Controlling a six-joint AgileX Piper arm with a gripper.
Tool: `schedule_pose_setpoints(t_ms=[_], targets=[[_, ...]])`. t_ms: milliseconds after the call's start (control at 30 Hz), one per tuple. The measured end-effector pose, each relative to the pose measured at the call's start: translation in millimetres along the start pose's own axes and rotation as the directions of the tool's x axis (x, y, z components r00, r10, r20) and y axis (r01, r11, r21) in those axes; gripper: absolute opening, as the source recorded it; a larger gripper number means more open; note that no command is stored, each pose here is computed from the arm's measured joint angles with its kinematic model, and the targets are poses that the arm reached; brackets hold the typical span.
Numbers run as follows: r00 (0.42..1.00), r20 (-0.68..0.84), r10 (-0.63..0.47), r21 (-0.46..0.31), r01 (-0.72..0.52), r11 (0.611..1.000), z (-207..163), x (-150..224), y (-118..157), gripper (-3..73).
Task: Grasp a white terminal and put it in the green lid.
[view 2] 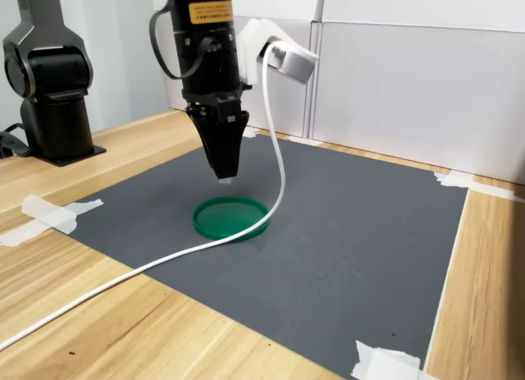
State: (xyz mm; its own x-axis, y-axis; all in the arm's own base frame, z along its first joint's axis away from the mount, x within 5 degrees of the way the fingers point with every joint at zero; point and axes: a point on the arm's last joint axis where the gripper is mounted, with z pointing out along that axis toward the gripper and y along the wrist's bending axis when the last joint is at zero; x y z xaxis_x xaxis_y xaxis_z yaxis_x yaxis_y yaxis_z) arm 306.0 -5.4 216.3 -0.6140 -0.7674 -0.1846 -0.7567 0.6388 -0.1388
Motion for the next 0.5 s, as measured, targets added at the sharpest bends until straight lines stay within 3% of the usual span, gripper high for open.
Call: schedule_pose_setpoints(t_ms=[500], targets=[[0.999,-0.041,-0.032,0.014,0.033,0.999,16.3,0.9,-6.7,29.6]])
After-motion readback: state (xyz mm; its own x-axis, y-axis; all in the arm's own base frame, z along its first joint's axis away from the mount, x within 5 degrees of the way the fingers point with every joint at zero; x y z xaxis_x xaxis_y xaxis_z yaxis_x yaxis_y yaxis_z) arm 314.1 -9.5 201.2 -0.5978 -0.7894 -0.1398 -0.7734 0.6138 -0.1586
